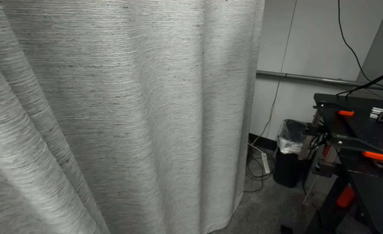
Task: Draw the curtain
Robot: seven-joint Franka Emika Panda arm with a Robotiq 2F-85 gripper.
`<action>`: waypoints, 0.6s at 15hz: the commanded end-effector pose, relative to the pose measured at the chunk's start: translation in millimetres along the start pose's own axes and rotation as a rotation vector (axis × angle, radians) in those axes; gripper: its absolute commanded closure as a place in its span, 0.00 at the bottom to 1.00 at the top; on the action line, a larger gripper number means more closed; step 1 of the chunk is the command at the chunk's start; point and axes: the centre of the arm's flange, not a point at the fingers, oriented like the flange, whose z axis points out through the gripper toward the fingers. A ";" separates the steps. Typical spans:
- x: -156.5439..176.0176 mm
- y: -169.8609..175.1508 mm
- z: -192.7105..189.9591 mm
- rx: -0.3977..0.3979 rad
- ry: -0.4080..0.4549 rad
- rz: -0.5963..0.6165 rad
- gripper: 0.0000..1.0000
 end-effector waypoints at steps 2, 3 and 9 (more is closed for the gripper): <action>12.6 5.5 -22.6 -0.016 -0.016 0.025 0.00; 13.1 6.5 -25.1 -0.022 -0.015 0.029 0.00; 15.2 15.6 -27.9 -0.008 -0.041 0.043 0.00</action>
